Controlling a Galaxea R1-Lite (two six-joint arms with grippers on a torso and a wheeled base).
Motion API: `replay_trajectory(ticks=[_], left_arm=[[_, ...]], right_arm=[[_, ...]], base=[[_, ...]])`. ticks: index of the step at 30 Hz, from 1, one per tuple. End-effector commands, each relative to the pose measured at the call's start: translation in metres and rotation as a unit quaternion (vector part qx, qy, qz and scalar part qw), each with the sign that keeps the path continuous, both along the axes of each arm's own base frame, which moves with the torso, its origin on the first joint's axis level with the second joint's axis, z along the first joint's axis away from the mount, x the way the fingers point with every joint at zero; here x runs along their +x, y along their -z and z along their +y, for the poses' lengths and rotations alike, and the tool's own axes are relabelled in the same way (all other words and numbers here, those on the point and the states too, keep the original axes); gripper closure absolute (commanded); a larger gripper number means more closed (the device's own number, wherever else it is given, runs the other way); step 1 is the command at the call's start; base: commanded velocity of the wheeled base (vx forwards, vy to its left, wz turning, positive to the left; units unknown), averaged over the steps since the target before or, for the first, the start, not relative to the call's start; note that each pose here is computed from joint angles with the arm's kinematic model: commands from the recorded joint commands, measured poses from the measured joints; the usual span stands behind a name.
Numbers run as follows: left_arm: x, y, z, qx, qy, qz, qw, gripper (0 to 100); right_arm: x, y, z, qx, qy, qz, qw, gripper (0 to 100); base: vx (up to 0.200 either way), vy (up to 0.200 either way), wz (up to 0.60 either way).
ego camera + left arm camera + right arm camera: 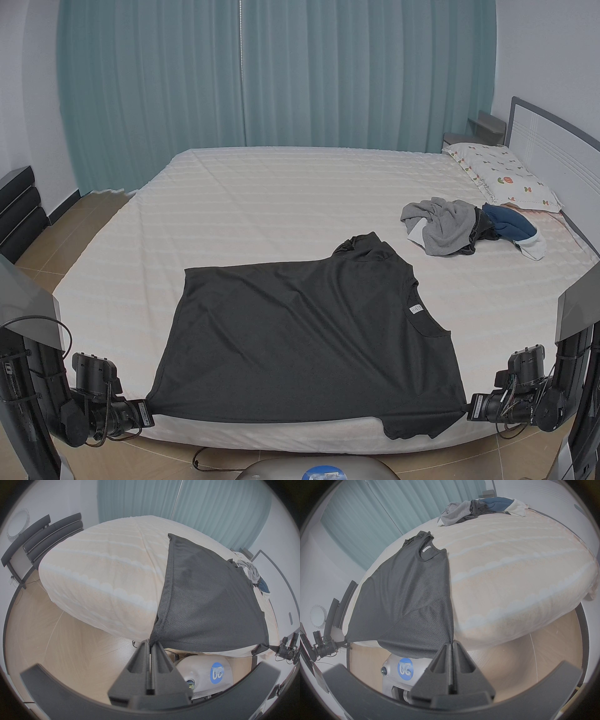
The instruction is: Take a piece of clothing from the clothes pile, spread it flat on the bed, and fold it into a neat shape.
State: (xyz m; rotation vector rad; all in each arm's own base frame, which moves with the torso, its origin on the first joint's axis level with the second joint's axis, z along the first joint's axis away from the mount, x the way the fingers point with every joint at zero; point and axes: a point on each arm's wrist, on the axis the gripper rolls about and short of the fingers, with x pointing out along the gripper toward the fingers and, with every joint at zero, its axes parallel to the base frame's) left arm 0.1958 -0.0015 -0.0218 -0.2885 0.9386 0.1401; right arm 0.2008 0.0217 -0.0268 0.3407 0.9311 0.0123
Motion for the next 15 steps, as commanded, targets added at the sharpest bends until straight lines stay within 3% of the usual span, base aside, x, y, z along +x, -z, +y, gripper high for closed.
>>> replay_trajectory(ticks=[1,2,3,6,7,15], left_arm=[[-0.0031,0.0012,-0.0015,-0.002,0.003,0.007,1.0,100],[-0.0031,0.0012,-0.0021,-0.004,0.004,0.008,1.0,100],[-0.0035,0.0014,-0.0025,-0.006,0.006,0.008,0.9999,0],[-0.0039,0.0012,-0.0032,-0.018,0.015,0.009,0.9997,0],[-0.0038,0.0009,-0.0035,-0.023,0.018,0.008,0.9995,0],[0.0009,-0.0039,-0.0037,-0.033,0.019,-0.011,0.9992,0]], right_arm=[[-0.0032,0.0003,-0.0002,0.003,0.0,0.005,1.0,100],[-0.0025,0.0004,-0.0001,0.005,0.001,0.002,1.0,100],[-0.0027,0.0015,-0.0001,0.004,0.001,0.004,1.0,100],[-0.0012,0.0061,-0.0001,0.002,0.001,0.003,1.0,100],[-0.0003,0.0075,0.0,0.002,0.003,0.001,1.0,0],[0.0065,-0.001,0.0003,0.024,0.025,-0.041,0.9986,0]], base=[[0.0,0.0,0.0],[0.0,0.0,0.0],[0.0,0.0,0.0],[0.0,0.0,0.0],[0.0,0.0,0.0],[0.0,0.0,0.0]])
